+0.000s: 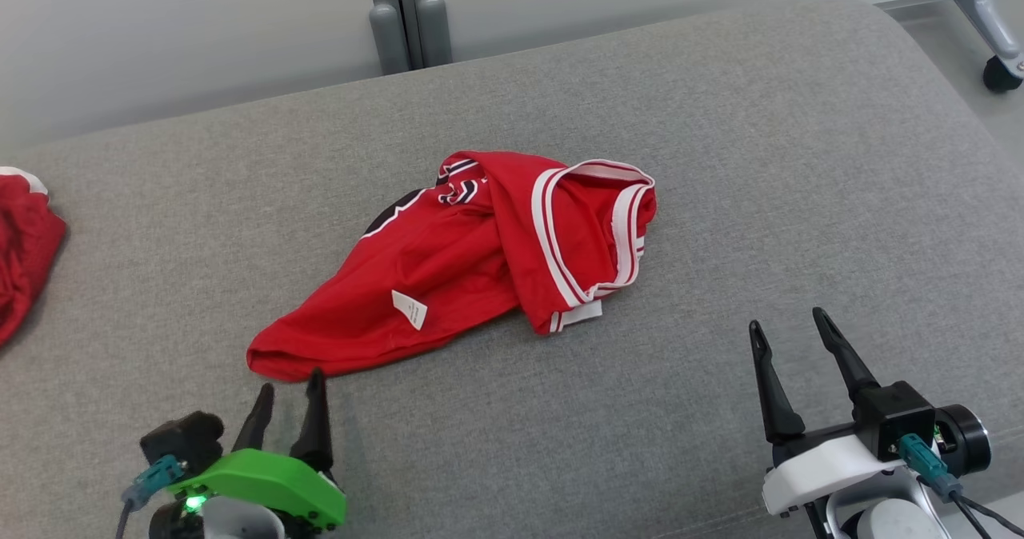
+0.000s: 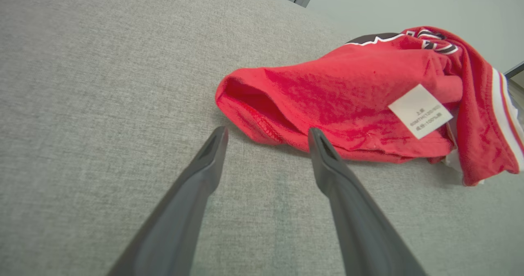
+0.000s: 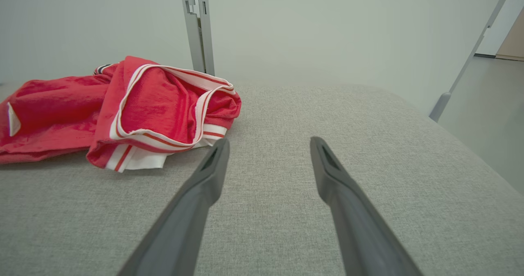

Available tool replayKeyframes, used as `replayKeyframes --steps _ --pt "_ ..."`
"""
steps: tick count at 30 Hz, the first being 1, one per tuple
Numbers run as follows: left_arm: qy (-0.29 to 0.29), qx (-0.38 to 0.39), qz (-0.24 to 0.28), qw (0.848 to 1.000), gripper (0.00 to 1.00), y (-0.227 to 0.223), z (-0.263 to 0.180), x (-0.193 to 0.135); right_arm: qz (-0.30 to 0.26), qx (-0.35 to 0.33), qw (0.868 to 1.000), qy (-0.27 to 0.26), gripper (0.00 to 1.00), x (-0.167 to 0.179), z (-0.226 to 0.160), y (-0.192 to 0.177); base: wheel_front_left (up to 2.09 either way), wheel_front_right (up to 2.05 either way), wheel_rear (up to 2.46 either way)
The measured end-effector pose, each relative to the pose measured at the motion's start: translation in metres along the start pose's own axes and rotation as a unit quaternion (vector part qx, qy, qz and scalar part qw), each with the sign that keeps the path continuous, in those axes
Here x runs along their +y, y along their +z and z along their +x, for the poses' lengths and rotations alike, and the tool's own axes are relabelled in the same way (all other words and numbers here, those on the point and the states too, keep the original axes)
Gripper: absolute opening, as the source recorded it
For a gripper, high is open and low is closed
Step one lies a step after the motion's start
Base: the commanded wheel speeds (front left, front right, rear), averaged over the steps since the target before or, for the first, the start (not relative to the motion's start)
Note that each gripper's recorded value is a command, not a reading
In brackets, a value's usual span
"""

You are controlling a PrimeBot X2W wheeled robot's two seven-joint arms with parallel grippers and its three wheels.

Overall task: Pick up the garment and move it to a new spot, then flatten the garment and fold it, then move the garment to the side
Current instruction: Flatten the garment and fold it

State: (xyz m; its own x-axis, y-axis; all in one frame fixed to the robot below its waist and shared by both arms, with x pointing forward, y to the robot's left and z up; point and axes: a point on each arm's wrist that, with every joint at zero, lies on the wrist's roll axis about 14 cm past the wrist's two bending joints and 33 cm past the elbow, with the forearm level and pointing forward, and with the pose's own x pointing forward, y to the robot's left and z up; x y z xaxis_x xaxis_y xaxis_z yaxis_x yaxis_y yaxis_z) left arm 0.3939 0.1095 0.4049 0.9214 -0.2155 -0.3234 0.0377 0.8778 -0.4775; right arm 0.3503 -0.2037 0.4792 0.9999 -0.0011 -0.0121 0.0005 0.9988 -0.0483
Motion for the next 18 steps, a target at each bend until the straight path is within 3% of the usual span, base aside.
replayKeyframes --steps 4,9,18 --pt "-0.071 0.007 -0.001 0.997 1.0 0.003 -0.002 -0.05 0.001 0.002 1.0 0.007 1.0 0.005 0.002 -0.002 0.0 0.0 0.0" --pt "-0.117 0.025 0.047 0.992 1.0 0.002 0.008 -0.085 0.001 -0.002 1.0 0.014 1.0 0.009 0.008 0.001 0.0 0.0 0.0" --pt "-0.099 0.088 0.128 0.983 1.0 -0.027 0.031 -0.071 0.004 0.007 1.0 -0.01 1.0 -0.005 0.004 -0.004 0.0 0.0 0.0"
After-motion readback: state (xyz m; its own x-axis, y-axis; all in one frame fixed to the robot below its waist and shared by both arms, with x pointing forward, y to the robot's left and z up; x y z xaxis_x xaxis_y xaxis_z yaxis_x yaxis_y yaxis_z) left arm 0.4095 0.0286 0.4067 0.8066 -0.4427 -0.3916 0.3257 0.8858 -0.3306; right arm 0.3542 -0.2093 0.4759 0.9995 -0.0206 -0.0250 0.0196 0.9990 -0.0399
